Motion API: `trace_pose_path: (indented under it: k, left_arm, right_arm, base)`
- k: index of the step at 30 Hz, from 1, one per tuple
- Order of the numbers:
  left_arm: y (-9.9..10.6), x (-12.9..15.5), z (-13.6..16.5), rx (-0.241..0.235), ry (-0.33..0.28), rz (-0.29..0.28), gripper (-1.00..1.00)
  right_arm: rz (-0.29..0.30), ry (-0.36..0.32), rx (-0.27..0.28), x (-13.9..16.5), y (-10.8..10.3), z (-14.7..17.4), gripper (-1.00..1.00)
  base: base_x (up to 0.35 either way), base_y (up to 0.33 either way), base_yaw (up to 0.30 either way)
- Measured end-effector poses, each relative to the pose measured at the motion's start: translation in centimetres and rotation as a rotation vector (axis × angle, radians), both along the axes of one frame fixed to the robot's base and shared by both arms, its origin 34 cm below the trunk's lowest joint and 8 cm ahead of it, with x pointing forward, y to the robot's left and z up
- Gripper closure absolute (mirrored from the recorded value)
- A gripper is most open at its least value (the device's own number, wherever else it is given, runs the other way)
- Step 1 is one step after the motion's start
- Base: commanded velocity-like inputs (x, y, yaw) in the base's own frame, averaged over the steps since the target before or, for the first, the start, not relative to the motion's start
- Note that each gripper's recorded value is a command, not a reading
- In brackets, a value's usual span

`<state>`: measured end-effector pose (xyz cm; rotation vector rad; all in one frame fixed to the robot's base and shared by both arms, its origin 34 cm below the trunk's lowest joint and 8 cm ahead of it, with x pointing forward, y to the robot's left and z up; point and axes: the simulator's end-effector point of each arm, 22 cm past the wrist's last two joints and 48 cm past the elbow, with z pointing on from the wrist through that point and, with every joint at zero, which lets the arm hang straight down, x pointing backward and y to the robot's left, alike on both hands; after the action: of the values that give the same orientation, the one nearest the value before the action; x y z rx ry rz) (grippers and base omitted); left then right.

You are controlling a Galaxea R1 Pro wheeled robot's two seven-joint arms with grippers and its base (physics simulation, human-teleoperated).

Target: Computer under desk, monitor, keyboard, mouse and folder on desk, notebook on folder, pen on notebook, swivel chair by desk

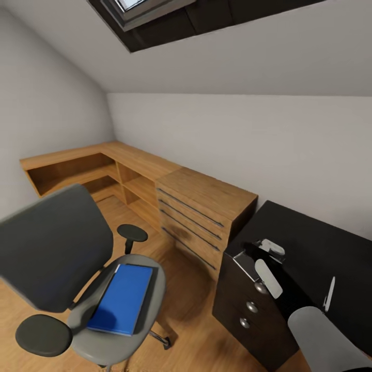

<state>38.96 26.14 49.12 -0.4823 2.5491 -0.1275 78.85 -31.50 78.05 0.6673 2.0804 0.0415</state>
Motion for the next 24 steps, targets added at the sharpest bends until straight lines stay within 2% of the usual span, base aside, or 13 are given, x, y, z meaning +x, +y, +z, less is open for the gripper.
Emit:
trace_pose_path:
  k: [9,24]
  left_arm:
    - [0.1,-0.3,-0.2,0.001,0.009,0.002,-1.00]
    - [0.1,-0.8,-0.6,0.001,0.024,0.000,-1.00]
  right_arm:
    - [0.067,0.014,-0.037,0.0,2.1,-0.7,-1.00]
    - [0.097,0.030,-0.043,-0.1,3.5,-1.8,-1.00]
  base:
    - [0.000,0.000,0.238]
    - [0.000,0.000,0.238]
